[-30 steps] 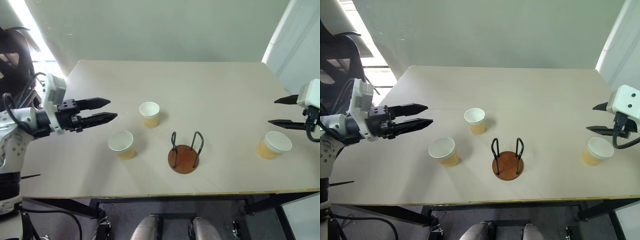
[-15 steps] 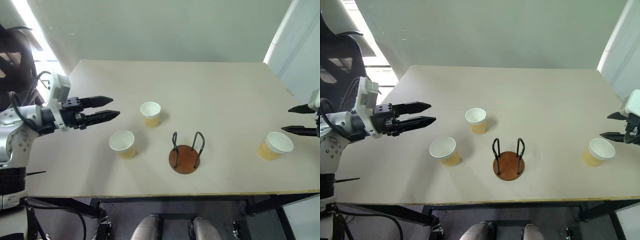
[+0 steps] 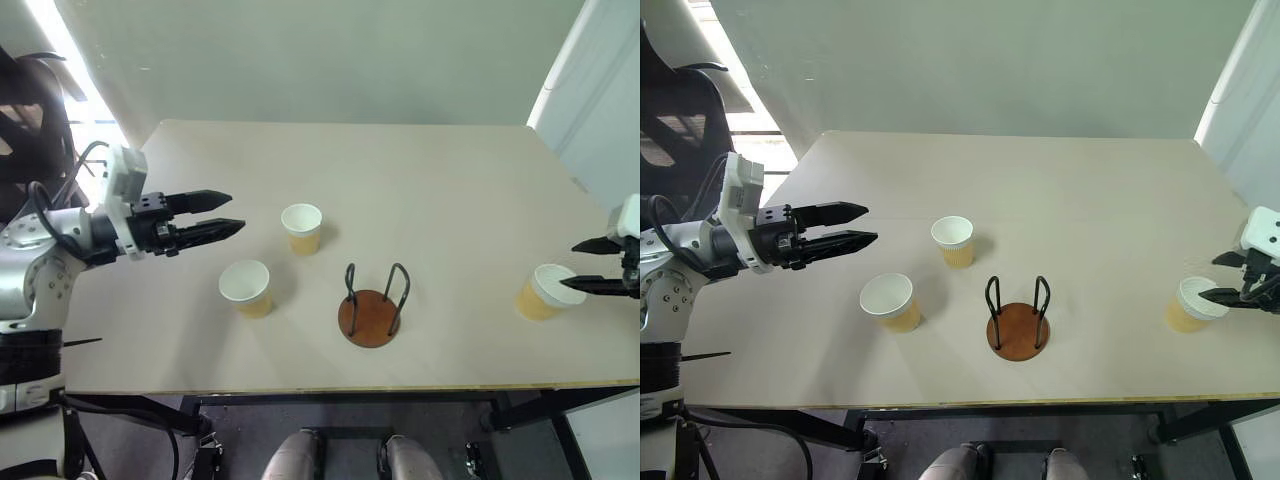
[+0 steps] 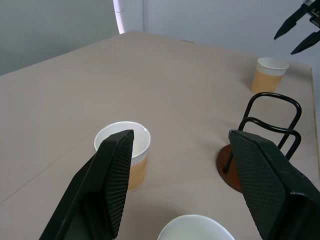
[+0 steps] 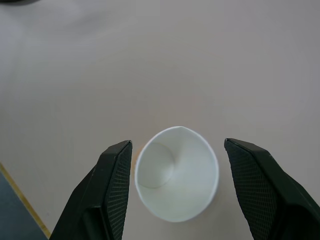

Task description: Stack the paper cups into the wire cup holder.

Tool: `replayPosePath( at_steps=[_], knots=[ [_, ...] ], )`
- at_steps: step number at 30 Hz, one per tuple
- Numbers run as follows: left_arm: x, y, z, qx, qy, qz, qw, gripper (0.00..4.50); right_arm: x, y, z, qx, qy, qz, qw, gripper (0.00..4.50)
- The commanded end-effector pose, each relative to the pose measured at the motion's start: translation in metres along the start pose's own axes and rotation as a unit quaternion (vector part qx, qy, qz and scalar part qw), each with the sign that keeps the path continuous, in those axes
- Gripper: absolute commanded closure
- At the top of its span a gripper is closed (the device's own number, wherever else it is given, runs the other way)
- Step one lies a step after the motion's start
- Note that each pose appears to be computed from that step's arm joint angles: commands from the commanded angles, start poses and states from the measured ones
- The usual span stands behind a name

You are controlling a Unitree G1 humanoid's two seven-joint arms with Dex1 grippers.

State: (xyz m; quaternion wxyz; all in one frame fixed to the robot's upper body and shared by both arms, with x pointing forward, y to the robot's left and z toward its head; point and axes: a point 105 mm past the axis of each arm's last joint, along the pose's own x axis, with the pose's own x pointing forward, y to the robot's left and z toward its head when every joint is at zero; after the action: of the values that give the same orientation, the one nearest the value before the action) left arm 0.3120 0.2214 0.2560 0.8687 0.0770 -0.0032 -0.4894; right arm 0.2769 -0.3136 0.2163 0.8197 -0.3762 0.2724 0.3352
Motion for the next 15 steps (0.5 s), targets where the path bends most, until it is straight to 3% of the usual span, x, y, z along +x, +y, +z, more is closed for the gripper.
replayPosePath(
  at_steps=[1, 15],
  knots=[
    [-0.003, -0.002, 0.011, 0.021, -0.007, 0.0, 1.0, 1.25, 0.001, 0.001, -0.005, -0.003, 0.008, 0.004, 1.0, 1.5],
    [-0.007, -0.003, 0.01, 0.018, -0.004, 0.008, 1.0, 1.25, 0.022, 0.006, -0.014, 0.01, 0.019, 0.024, 0.999, 1.5]
  ],
)
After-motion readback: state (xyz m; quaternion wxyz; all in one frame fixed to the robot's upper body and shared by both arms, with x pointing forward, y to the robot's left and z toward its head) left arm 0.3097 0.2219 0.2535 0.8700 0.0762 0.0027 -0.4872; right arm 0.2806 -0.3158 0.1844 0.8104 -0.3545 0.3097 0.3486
